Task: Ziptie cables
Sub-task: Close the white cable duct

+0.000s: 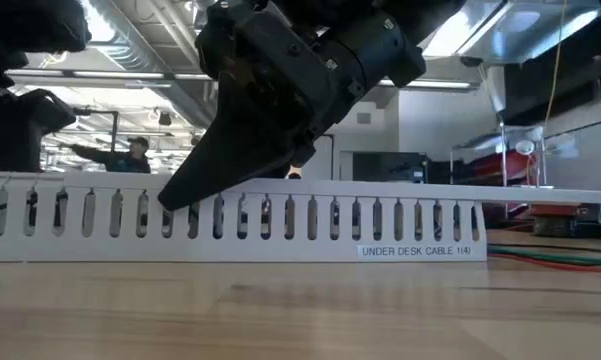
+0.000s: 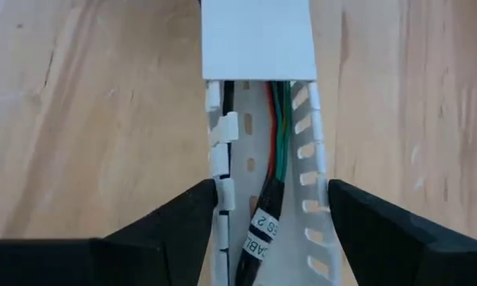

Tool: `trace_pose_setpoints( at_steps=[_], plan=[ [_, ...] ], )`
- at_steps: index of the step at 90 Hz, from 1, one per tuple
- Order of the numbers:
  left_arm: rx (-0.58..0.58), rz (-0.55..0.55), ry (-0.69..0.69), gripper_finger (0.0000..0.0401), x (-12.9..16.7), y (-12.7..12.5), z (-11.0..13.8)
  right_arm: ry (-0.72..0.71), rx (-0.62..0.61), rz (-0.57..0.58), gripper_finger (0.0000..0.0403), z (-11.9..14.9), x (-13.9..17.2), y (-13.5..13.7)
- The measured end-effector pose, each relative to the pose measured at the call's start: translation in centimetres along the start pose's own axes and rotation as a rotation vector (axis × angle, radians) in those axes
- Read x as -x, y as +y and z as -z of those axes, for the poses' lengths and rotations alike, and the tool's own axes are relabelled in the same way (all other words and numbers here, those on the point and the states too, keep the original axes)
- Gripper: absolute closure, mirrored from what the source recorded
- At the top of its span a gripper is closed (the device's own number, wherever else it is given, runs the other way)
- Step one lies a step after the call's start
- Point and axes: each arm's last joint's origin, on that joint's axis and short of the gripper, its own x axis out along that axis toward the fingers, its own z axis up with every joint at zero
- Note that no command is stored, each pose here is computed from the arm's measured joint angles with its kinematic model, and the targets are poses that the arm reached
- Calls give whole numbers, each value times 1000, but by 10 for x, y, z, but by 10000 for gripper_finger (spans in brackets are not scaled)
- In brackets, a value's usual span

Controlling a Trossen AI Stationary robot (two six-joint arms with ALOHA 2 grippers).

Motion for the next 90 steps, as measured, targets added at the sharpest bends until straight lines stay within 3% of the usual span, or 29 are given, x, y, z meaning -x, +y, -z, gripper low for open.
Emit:
trace_pose_setpoints(
  at_steps=[42, 68, 90],
  plan=[
    [-48, -92, 99, 162, -31, 1, 10, -4, -4, 6, 173, 0, 0, -1],
    [-84, -104, 88, 166, -40, 5, 6, -46, -6, 2, 173, -3, -1, -1],
    [-115, -105, 74, 244, -43, 7, 3, -54, -17, 5, 173, -3, -1, -1]
  ],
)
